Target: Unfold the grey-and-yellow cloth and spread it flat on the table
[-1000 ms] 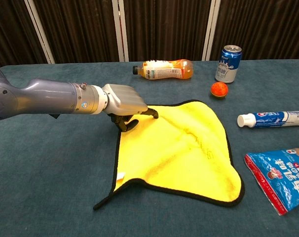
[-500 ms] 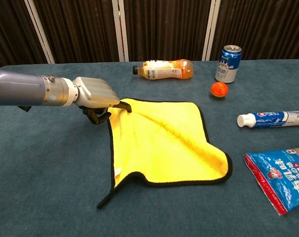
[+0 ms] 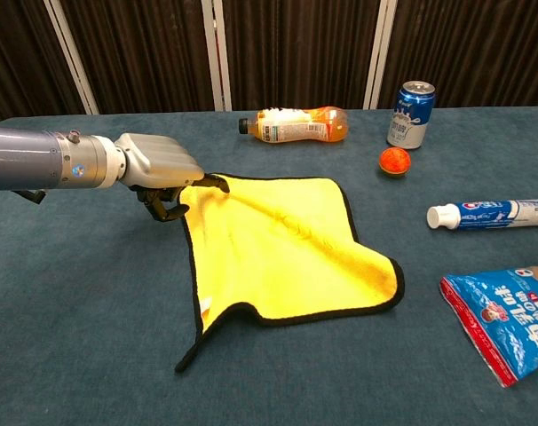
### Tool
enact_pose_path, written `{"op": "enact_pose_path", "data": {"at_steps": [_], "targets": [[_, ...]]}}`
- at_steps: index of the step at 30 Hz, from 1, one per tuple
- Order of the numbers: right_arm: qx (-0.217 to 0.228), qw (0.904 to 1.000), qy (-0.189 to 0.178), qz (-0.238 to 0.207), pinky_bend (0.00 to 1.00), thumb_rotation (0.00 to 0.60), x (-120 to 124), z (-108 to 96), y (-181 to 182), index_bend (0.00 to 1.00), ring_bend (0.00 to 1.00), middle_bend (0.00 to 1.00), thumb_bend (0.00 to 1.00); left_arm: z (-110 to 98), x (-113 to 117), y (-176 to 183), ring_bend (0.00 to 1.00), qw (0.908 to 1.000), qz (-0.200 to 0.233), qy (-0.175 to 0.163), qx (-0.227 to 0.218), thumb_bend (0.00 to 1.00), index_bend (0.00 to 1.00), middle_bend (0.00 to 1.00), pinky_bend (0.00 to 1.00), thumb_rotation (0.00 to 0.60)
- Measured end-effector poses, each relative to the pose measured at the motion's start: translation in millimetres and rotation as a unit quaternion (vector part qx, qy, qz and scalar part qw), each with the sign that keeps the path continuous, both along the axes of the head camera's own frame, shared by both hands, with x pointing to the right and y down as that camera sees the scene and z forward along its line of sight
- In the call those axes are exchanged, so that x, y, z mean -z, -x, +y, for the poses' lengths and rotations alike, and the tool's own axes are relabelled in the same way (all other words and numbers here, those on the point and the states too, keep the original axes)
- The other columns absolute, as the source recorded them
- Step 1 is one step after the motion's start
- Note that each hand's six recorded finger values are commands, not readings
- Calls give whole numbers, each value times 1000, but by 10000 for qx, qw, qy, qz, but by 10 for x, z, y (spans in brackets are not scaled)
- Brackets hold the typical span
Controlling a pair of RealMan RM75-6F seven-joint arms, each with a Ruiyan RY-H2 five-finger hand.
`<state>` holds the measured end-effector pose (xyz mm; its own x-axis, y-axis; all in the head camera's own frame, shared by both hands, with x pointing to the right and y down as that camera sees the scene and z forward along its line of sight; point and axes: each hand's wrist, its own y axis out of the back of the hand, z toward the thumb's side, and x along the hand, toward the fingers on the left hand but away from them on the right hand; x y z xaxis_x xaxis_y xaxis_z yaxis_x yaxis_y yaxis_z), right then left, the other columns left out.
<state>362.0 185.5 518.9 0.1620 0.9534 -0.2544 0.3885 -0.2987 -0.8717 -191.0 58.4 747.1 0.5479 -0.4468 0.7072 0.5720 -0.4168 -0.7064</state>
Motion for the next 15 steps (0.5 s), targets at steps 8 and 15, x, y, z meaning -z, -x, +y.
{"op": "enact_pose_path", "data": {"at_steps": [8, 15], "targets": [[-37, 10000, 20, 48, 0, 600, -3, -9, -9, 157, 0, 0, 318, 106, 387, -182, 1000, 9900, 1279, 403, 435, 544, 18, 1000, 1000, 600], [25, 10000, 77, 6, 0, 600, -44, 4, 46, 155, 0, 0, 317, 251, 700, 74, 1000, 9812, 1666, 831, 507, 531, 39, 1000, 1000, 600]]}}
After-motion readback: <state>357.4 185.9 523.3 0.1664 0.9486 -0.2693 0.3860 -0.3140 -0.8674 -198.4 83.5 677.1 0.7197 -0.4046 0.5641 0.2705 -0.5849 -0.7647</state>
